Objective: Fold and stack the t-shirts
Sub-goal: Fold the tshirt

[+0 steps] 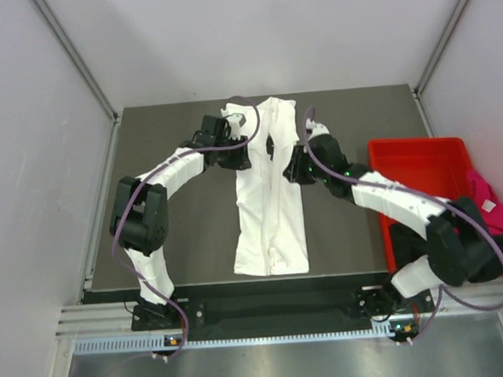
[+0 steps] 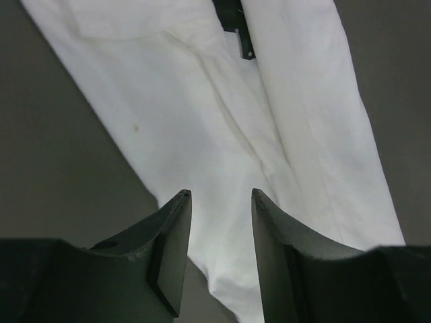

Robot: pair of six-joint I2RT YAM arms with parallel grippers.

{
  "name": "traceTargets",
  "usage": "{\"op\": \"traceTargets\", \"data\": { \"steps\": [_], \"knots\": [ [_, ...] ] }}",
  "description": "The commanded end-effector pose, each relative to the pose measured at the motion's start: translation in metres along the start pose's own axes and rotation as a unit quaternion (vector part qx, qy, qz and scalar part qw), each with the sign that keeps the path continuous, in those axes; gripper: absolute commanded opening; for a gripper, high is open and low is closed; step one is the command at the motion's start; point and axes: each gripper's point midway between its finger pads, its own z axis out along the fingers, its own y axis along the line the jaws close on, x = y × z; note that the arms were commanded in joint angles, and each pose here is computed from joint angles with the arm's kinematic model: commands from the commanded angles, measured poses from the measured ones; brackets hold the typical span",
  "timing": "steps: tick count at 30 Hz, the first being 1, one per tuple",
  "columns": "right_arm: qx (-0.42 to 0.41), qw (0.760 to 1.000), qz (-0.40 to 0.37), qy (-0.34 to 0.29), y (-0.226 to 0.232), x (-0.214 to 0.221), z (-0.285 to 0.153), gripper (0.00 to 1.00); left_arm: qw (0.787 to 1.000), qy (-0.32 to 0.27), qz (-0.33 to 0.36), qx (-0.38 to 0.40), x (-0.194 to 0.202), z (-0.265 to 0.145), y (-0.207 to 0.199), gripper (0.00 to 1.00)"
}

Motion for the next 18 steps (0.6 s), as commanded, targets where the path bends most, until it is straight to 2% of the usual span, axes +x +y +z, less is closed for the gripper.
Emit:
{"op": "traceTargets", "data": {
  "steps": [1, 2, 4, 5, 7, 8, 10, 13, 18],
  "knots": [
    [0.051, 0.996, 0.007, -0.068, -0.023, -0.062, 0.038, 0.32, 0.999, -0.020, 0.012, -0.027, -0.011, -0.016, 0.012, 0.46],
    [0.050, 0.995, 0.012, -0.082, -0.021, -0.082, 0.045, 0.33, 0.999, -0.017, 0.008, -0.032, -0.009, -0.015, 0.017, 0.46],
    [0.079, 0.995, 0.026, -0.063, -0.045, -0.079, 0.076, 0.33, 0.999, -0.015, -0.003, -0.037, -0.007, -0.014, 0.027, 0.47],
    [0.068, 0.995, 0.033, -0.069, -0.039, -0.092, 0.084, 0.34, 0.999, -0.015, -0.007, -0.037, -0.007, -0.014, 0.030, 0.47],
    [0.080, 0.995, 0.044, -0.039, -0.052, -0.077, 0.111, 0.33, 0.999, -0.015, -0.014, -0.045, -0.006, -0.014, 0.039, 0.47],
    [0.076, 0.995, 0.045, -0.043, -0.047, -0.086, 0.118, 0.34, 0.999, -0.021, -0.010, -0.048, -0.009, -0.014, 0.042, 0.47],
    [0.087, 0.994, 0.055, -0.027, -0.057, -0.075, 0.136, 0.34, 0.998, -0.027, -0.007, -0.056, -0.011, -0.013, 0.045, 0.47],
    [0.089, 0.993, 0.071, -0.021, -0.060, -0.072, 0.154, 0.35, 0.998, -0.042, 0.004, -0.048, -0.022, -0.011, 0.044, 0.48],
    [0.095, 0.992, 0.087, -0.011, -0.068, -0.068, 0.178, 0.35, 0.999, -0.032, -0.008, -0.042, -0.020, 0.002, 0.045, 0.48]
  ]
}}
